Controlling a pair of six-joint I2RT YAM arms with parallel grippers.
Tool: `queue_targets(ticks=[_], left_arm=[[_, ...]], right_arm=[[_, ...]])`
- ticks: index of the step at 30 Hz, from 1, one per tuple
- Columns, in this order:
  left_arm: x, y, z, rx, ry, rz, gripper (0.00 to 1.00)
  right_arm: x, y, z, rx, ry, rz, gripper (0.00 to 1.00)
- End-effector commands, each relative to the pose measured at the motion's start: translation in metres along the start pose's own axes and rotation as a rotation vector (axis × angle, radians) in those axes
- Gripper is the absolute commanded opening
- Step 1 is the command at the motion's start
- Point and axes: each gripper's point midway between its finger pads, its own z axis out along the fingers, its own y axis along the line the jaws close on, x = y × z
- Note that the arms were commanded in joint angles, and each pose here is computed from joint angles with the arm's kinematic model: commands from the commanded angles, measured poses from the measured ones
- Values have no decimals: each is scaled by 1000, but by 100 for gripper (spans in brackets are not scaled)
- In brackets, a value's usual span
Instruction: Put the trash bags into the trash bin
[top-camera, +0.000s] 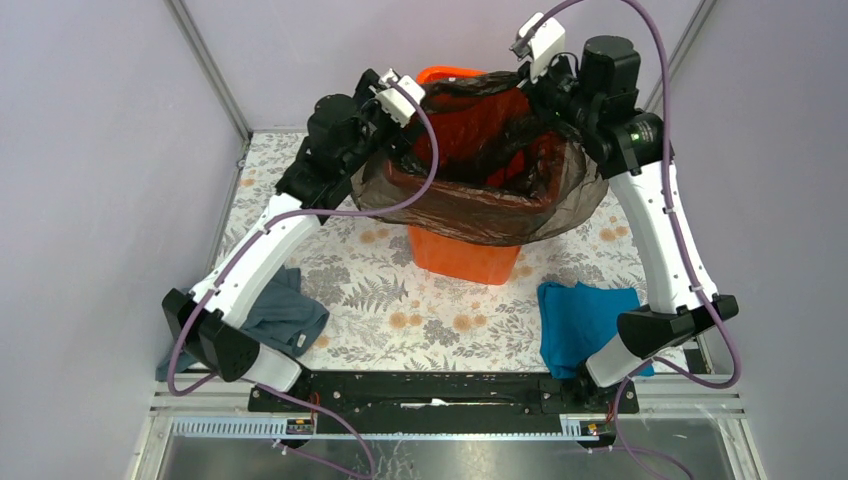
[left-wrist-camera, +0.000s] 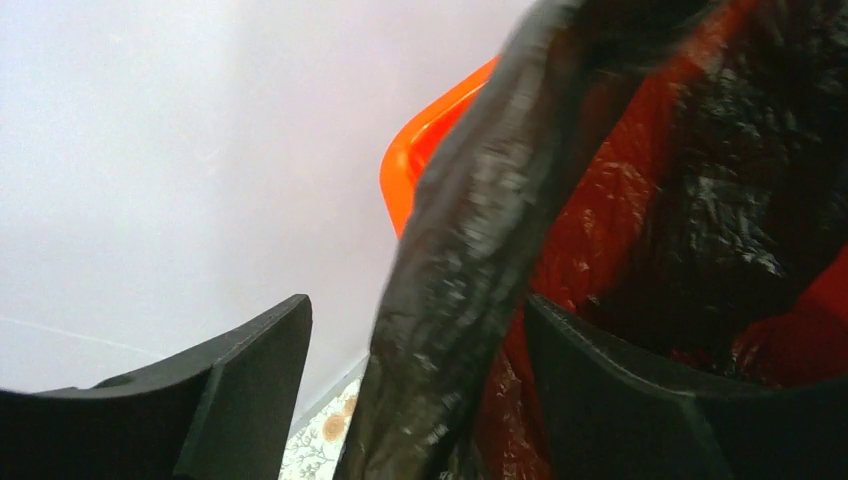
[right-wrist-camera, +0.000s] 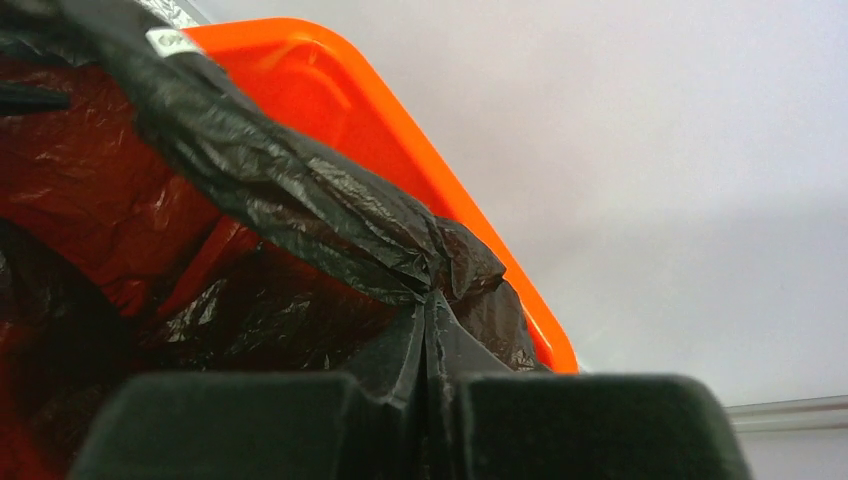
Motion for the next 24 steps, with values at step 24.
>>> queue_targets(ticks=[24], left_arm=[[-64, 32, 18, -100, -249, -110, 54]], right_arm=[[-3, -45, 14, 69, -114, 238, 39]])
